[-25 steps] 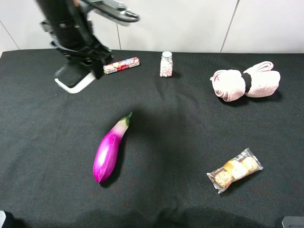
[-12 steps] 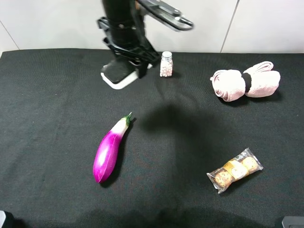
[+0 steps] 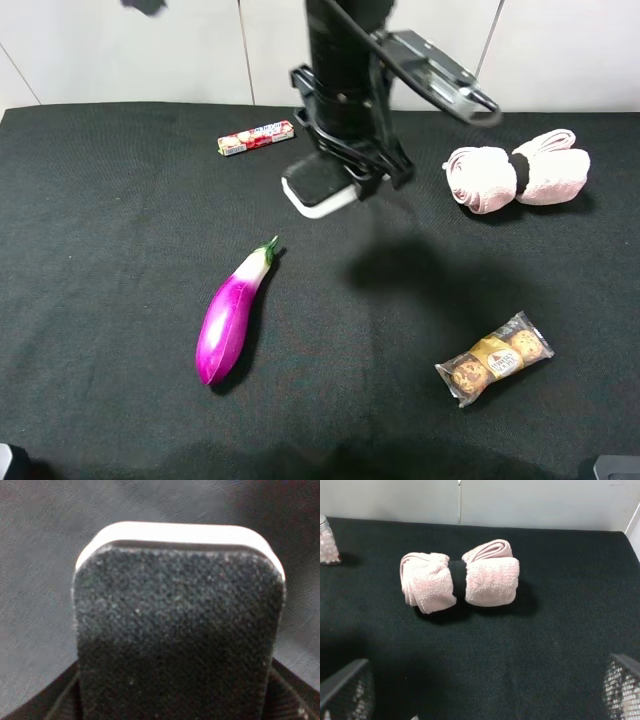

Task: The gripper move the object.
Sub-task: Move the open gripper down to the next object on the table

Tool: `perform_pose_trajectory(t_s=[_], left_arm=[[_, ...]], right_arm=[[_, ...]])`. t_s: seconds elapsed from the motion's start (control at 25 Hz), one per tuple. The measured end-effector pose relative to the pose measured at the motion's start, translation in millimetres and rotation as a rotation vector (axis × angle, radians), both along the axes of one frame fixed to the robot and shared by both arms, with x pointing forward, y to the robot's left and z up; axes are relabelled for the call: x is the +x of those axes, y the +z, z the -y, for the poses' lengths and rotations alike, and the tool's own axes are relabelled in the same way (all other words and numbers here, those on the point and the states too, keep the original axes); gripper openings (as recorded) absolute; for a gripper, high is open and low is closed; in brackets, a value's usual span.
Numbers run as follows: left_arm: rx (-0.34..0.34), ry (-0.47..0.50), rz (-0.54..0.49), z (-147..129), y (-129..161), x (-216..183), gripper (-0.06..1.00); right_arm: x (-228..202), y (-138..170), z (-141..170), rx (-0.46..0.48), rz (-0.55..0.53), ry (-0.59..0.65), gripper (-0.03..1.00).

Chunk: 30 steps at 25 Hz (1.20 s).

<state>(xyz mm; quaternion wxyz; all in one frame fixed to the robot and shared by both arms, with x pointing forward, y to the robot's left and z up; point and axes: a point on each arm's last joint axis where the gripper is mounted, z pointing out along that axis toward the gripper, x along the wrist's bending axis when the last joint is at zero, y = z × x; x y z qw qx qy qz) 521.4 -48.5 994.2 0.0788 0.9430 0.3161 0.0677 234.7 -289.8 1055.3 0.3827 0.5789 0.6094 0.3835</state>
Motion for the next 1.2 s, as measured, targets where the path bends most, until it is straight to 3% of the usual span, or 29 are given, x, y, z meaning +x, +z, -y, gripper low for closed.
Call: perform_pose_trajectory(t_s=[0.4,0.68,1.2], left_arm=[[-0.053,-0.109,0.028,44.2,-23.7,-33.8,0.68],[-0.127,-0.113,0.043,64.7,-34.5,-47.3,0.68],[-0.149,-0.138,0.000,88.1,-71.4,-70.0,0.68]], right_arm=[[0.0,0.0,0.0,0.000,0.000,0.000,0.69],[0.0,0.0,0.0,0.000,0.000,0.000,0.69],[0.0,0.0,-0.1,0.001,0.000,0.001,0.69]])
